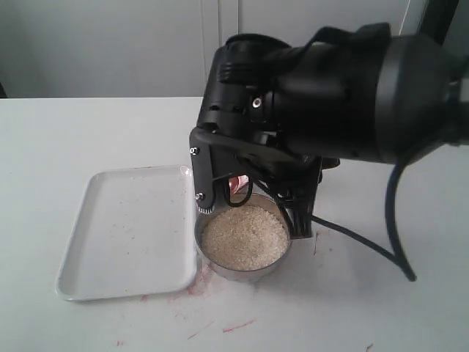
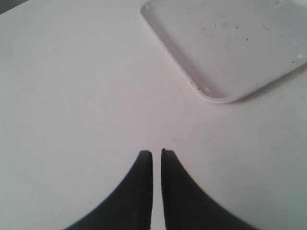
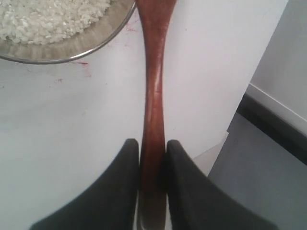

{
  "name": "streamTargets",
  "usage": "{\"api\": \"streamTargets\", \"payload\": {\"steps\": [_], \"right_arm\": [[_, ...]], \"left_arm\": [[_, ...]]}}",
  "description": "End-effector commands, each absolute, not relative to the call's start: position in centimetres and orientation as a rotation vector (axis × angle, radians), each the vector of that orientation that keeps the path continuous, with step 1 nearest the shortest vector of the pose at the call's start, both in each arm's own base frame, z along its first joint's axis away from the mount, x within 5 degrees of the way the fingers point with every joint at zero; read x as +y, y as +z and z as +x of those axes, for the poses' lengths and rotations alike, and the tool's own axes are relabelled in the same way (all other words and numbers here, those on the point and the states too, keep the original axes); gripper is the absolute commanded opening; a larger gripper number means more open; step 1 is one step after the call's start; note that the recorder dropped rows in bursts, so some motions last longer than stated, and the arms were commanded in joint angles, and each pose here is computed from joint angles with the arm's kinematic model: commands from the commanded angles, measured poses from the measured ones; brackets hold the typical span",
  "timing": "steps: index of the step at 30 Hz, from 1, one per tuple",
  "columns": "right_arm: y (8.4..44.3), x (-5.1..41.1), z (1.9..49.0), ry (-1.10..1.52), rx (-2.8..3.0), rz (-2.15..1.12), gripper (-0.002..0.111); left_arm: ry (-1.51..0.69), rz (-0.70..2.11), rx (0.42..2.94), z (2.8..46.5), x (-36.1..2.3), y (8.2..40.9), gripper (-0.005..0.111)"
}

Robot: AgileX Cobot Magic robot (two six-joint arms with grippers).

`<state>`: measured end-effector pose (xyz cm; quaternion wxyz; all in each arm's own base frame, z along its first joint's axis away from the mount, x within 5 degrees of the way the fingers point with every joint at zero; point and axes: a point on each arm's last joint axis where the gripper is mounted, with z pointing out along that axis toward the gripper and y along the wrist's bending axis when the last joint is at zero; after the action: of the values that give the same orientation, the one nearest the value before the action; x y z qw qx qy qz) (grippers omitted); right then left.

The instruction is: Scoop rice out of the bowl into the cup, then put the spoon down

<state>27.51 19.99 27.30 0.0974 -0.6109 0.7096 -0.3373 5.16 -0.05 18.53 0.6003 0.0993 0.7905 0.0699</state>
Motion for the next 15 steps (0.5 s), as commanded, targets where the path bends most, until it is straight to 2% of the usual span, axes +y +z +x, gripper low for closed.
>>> {"api": "streamTargets", "payload": {"steps": [1,12,15], "right_arm": [[26.5,20.1,28.1,-1.074,2.102,-1.769,0.0],[23.9,17.9,27.7,-1.159,2.156,-1.829,0.0],[24.2,17.6,27.4,-1.159,2.154,-1.826,0.0]], "left_arm": [[0.151,0.235,1.888,5.1,-0.1,17.8,0.014],[0.151,0.235,1.888,5.1,-0.1,17.8,0.014],[0.151,0.235,1.888,5.1,-0.1,17.8,0.014]]}}
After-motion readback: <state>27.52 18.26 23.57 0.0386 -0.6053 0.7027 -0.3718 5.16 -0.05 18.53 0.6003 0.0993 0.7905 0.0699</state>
